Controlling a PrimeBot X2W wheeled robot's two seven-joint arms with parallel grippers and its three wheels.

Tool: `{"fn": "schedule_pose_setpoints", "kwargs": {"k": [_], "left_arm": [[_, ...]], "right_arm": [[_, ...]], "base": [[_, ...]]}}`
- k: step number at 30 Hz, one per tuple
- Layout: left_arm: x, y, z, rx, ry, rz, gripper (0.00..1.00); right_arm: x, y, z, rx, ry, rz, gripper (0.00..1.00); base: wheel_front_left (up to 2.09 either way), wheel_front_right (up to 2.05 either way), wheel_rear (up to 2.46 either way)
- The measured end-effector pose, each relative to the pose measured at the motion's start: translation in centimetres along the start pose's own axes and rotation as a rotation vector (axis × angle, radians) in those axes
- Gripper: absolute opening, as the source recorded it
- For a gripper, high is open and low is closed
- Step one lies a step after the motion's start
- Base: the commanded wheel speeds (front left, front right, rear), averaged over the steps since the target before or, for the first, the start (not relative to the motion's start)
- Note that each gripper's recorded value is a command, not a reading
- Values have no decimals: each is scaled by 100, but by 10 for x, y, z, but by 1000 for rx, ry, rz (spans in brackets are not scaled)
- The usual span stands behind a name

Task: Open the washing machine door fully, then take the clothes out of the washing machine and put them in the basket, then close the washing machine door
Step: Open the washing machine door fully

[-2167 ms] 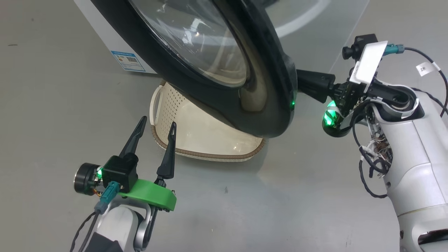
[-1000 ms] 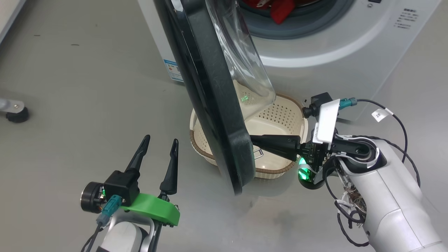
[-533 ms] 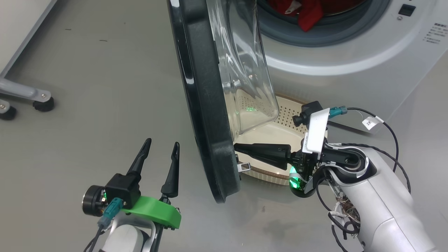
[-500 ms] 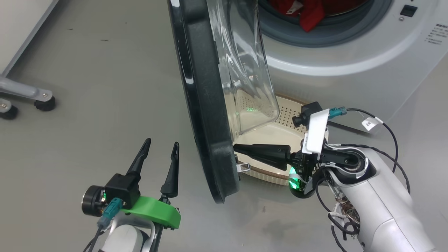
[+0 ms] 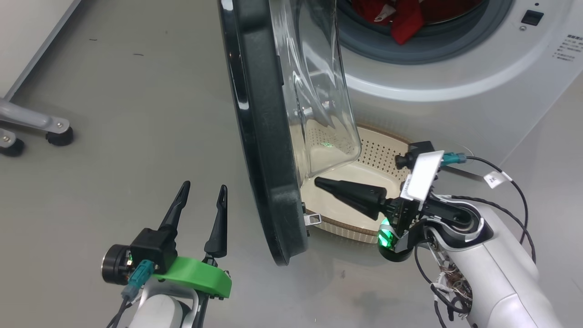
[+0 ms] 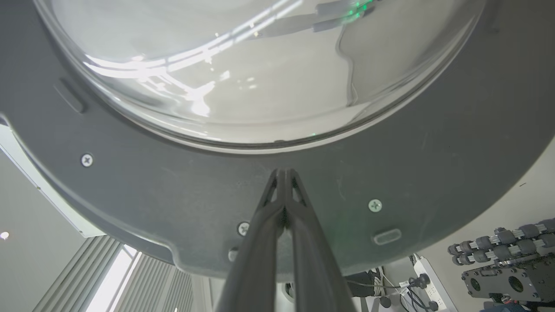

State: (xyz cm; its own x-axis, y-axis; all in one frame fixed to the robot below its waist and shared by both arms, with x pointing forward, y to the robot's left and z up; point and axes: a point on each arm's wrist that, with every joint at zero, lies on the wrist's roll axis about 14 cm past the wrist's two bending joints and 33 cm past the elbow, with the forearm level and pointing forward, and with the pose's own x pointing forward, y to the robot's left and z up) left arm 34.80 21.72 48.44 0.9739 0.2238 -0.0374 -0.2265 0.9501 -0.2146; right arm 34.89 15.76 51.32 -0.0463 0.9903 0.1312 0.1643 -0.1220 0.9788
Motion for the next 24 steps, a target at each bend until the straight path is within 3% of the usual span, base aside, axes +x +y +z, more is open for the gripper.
{"fn": "schedule_pose_setpoints", "kwargs": {"k": [7, 8, 9, 10, 11, 18, 24], "left_arm": [[3, 3, 3, -3, -10, 8, 100], [3, 1, 3, -4, -9, 5, 100], [3, 0, 2, -4, -7, 1, 100], [3, -2, 1, -5, -4, -4, 100], [3, -3, 0, -6, -2, -8, 100], [-1, -2, -2, -11, 2, -5, 100], [-4, -2, -2, -16, 3, -6, 100]], "right_arm": [[-26, -1, 32, 27, -215, 26, 0], [-31, 0, 37, 29, -250, 31, 14], [-37, 0, 42, 28, -286, 32, 41], [-43, -1, 47, 23, -328, 27, 90], [-49, -3, 51, 17, -359, 16, 100], [-98, -22, 68, -20, -584, -68, 100], [-126, -15, 79, -148, -729, -130, 100]], "base": [[0, 0, 0], [0, 0, 0], [0, 0, 0], [0, 0, 0], [0, 0, 0], [0, 0, 0], [0, 0, 0]]}}
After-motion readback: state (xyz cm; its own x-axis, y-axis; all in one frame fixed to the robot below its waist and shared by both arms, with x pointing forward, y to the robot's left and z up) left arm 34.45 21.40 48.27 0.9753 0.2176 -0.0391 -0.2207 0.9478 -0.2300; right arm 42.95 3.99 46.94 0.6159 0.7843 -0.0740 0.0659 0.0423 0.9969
